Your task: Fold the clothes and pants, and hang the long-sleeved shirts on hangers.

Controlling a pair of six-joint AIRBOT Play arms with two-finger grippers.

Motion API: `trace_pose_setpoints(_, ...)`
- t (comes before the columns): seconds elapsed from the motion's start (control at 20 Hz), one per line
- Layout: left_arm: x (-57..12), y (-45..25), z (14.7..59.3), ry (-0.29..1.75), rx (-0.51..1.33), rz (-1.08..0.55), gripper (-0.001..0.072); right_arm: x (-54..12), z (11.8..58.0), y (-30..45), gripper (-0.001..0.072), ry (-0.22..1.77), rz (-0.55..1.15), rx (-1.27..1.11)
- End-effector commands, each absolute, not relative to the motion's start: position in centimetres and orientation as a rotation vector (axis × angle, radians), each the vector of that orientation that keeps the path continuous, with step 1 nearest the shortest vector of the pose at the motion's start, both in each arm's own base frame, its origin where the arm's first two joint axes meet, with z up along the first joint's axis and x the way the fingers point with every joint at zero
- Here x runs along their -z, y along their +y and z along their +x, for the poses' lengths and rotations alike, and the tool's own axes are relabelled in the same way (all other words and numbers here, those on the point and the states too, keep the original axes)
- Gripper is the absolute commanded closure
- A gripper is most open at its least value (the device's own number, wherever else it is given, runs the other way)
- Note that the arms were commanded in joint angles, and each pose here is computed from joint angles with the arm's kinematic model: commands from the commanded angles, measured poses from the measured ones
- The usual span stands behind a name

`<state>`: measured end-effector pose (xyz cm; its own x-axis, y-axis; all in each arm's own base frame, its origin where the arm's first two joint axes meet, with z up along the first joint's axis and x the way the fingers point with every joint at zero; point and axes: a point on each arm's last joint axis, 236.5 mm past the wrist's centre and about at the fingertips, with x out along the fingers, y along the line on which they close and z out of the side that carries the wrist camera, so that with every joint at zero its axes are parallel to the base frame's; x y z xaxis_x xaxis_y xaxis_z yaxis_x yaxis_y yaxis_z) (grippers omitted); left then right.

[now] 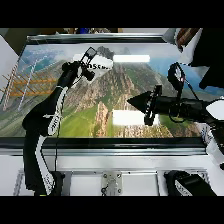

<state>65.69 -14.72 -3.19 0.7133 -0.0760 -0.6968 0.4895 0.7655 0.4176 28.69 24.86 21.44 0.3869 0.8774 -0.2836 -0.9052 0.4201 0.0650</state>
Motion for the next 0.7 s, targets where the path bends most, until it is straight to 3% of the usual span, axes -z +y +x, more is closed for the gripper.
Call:
trace_pose_setpoints(0.0,3.8,-14.8,67.6,0.635,0.316,0.684,0.0009,-22.5,28.5,25.3,0.0673,0.272,-0.046,-1.153)
trace_pose_setpoints(0.05,3.9,-14.8,67.6,0.638,0.307,0.655,0.0045,-23.0,28.4,25.5,0.0673,0.262,-0.024,-1.158)
trace_pose_setpoints(0.1,3.9,-14.7,67.5,0.648,0.295,0.624,0.0203,-23.3,28.3,25.6,0.0673,0.255,-0.005,-1.162)
trace_pose_setpoints(0.2,2.7,-14.5,67.3,0.652,0.273,0.576,0.0610,-23.7,28.3,25.6,0.0672,0.248,0.011,-1.165)
trace_pose_setpoints(0.25,1.0,-14.8,67.1,0.637,0.268,0.564,0.0690,-23.7,28.5,25.6,0.0673,0.246,0.011,-1.158)
trace_pose_setpoints(0.45,-12.8,-17.0,64.7,0.458,0.263,0.536,0.0691,-23.6,32.4,22.5,0.0679,0.231,-0.071,-0.931)
trace_pose_setpoints(0.65,-27.1,-19.8,55.3,0.368,0.294,0.437,0.0691,-27.0,36.0,15.4,0.0678,0.127,-0.216,-0.559)
